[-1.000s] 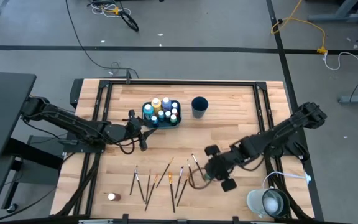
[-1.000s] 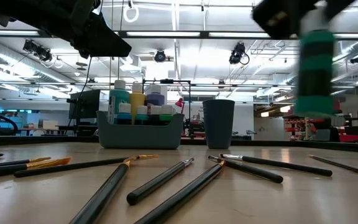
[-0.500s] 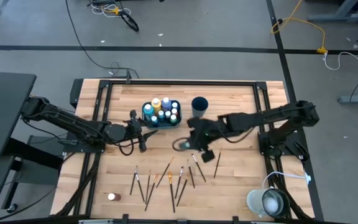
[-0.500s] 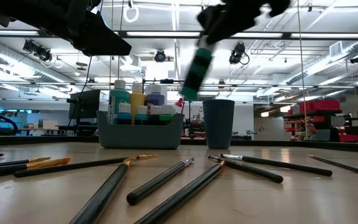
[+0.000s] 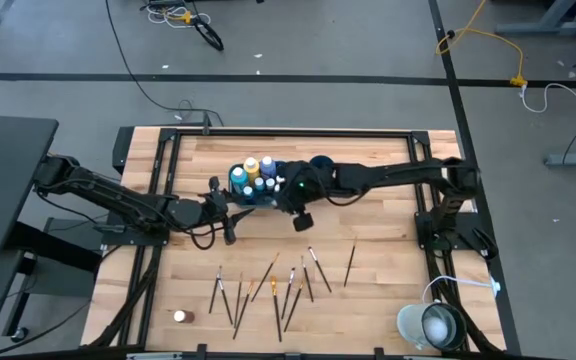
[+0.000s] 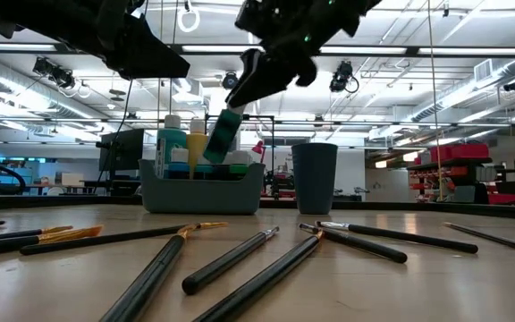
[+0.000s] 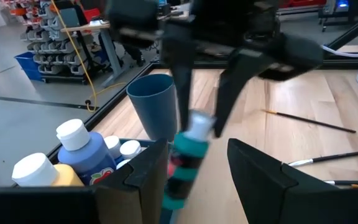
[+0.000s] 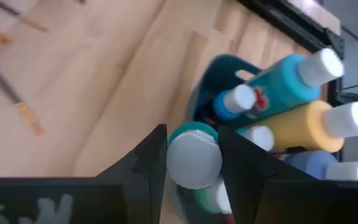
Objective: Pick & Place Paint Supplies
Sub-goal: Put the small light blue paint bottle into the blue bin, then put the red paint bottle into the blue bin
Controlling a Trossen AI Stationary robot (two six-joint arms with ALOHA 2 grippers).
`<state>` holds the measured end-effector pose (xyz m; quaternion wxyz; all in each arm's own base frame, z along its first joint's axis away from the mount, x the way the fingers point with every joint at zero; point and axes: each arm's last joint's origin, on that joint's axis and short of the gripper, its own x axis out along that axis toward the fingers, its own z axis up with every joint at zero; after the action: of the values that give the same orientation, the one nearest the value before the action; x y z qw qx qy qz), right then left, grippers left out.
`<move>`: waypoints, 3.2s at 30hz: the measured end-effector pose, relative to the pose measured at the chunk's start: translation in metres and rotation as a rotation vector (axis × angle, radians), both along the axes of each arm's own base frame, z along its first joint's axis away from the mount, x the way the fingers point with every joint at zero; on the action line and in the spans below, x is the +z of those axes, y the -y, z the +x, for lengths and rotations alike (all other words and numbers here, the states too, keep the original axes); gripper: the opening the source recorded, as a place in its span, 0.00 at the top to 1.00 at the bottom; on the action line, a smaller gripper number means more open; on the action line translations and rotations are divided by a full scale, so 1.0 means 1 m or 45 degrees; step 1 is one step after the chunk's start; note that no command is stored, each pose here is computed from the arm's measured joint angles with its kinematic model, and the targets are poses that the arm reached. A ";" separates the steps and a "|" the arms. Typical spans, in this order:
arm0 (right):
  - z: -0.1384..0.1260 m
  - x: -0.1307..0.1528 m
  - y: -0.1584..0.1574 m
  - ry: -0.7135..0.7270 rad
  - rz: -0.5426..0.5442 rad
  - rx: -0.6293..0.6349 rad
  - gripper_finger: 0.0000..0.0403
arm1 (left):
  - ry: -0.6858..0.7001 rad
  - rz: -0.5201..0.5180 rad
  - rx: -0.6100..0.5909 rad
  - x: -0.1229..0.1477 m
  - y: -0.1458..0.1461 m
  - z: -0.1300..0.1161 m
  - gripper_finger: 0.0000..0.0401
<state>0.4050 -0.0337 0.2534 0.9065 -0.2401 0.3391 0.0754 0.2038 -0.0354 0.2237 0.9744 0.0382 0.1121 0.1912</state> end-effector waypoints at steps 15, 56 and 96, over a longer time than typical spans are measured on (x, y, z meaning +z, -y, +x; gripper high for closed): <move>0.007 -0.032 0.030 -0.107 0.002 -0.060 0.69 | -0.010 0.017 -0.008 0.000 0.000 0.000 0.56; 0.017 -0.054 0.061 -0.061 -0.043 -0.023 0.58 | -0.012 0.019 -0.009 0.000 0.000 0.000 0.56; 0.009 0.005 -0.038 0.124 0.075 -0.060 0.58 | 0.015 -0.124 -0.607 0.025 0.056 -0.035 0.56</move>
<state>0.4139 0.0039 0.2579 0.9300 -0.2087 0.2979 0.0521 0.1688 -0.0910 0.2486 0.9933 0.0155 0.1033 -0.0495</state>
